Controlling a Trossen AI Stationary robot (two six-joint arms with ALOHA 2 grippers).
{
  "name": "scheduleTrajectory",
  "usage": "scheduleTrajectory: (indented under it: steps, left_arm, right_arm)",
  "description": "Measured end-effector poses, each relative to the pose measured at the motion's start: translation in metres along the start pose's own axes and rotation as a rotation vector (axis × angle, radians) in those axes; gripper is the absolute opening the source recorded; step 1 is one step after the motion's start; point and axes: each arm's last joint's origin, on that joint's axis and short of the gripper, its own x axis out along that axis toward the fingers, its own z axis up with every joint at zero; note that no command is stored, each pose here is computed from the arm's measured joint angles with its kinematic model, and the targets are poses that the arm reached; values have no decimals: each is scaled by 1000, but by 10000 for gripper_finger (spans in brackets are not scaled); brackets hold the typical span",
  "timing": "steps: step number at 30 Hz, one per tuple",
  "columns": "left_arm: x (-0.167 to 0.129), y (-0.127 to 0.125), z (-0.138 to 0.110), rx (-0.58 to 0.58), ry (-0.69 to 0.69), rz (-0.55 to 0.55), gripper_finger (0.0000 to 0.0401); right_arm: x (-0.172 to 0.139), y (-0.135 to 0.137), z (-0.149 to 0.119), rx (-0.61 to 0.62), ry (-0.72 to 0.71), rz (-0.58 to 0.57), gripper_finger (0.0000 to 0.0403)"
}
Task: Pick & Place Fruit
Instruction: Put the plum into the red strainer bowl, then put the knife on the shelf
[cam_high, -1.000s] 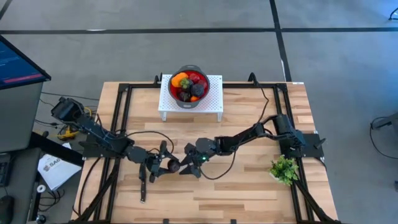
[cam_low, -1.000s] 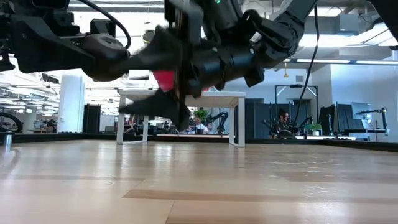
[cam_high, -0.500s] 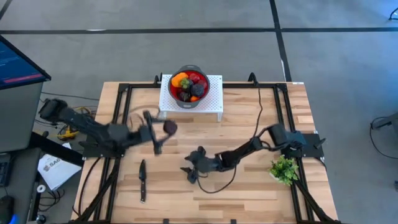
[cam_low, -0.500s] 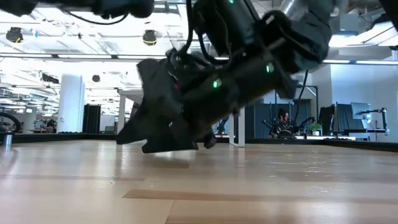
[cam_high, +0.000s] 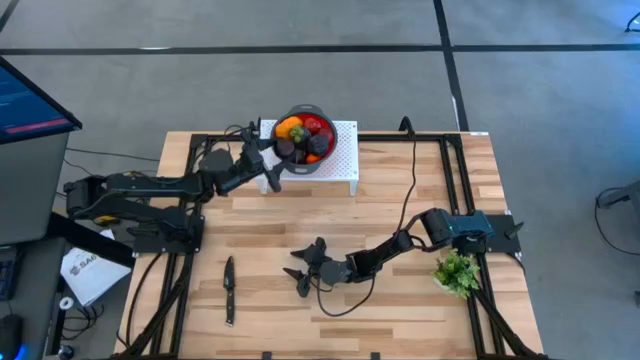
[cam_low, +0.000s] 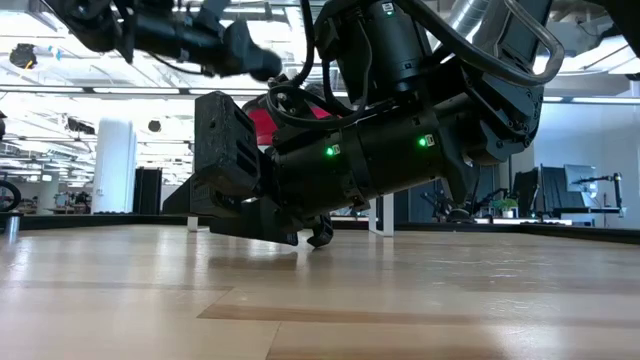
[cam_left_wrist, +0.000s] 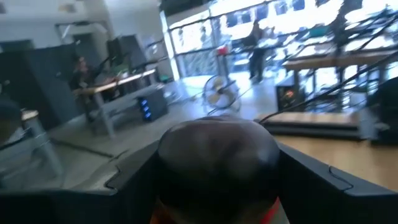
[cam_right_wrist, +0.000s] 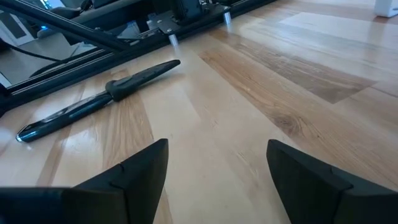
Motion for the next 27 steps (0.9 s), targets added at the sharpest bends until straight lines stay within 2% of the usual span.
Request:
scheduleTrajectory:
  steps: [4,12,22,27]
  left_arm:
    - [9,7,-11,10,35,40,267]
    - [16,7,-21,20,69,47,284]
    - [15,10,-18,20,60,68,335]
    - [3,13,0,24,-15,74,344]
  right_arm:
    - [0,0,0,1,3,-1,265]
    - [0,0,-1,-1,4,-2,265]
    - [0,-1,-1,-3,7,-4,265]
    - [0,-1,-2,-3,9,-2,265]
